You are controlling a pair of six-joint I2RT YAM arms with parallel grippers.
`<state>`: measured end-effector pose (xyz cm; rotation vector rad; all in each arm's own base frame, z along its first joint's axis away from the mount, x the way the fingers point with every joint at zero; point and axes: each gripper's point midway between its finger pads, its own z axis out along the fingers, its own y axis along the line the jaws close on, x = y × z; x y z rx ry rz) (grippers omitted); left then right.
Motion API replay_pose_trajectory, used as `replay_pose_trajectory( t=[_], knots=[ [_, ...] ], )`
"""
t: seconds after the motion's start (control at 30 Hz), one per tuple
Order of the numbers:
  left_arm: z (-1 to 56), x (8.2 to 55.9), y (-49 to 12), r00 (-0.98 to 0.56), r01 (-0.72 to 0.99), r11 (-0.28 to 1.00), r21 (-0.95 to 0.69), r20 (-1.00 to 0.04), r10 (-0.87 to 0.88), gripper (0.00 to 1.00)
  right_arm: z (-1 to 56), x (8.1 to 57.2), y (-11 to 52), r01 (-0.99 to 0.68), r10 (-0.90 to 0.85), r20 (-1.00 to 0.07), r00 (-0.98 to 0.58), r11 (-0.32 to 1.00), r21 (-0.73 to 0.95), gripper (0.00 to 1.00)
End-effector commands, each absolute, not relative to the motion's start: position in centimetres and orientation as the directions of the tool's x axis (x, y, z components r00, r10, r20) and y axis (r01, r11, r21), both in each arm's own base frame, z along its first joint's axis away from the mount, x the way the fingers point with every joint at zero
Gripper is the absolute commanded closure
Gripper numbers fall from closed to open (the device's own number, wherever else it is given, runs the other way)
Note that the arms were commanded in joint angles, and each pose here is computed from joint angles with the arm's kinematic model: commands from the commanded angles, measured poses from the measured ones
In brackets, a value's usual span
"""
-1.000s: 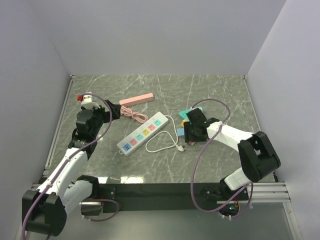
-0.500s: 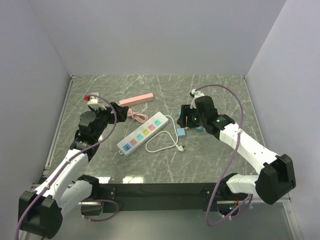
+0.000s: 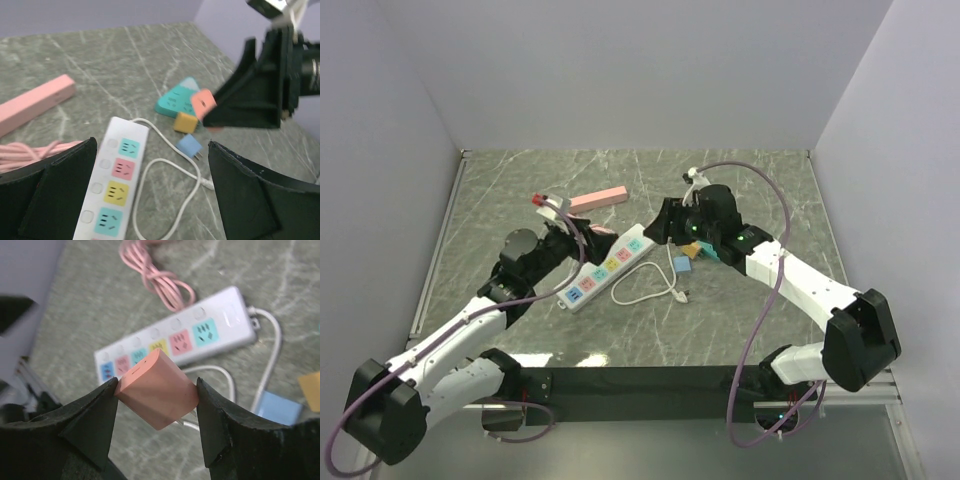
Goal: Insert the plug
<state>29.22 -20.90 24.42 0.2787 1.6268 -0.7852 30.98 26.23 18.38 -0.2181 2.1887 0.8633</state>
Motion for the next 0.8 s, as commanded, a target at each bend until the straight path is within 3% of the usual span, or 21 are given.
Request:
replay_pose_trajectory(
  t=[0.0,0.33,0.77],
  knots=[
    [27.3,28.2,-23.6,-0.134,0.69,0.675,-0.261,-0.963,-0.235,0.01,27.2,31.8,28.7,-0.501,0.301,-0.753,-0.585,0.597,0.627,0.9],
    [26.8,27.7,-26.9,-0.148,0.744,0.612,-0.268,-0.959,-0.241,0.01,30.5,30.5,32.0,-0.553,0.361,-0.704,-0.612,0.44,0.707,0.92],
    [29.2,28.7,-26.8,-0.077,0.7,0.632,-0.332,-0.915,-0.395,0.01,30.2,28.8,34.6,-0.578,0.322,-0.684,-0.655,0.371,0.727,0.92]
  ],
)
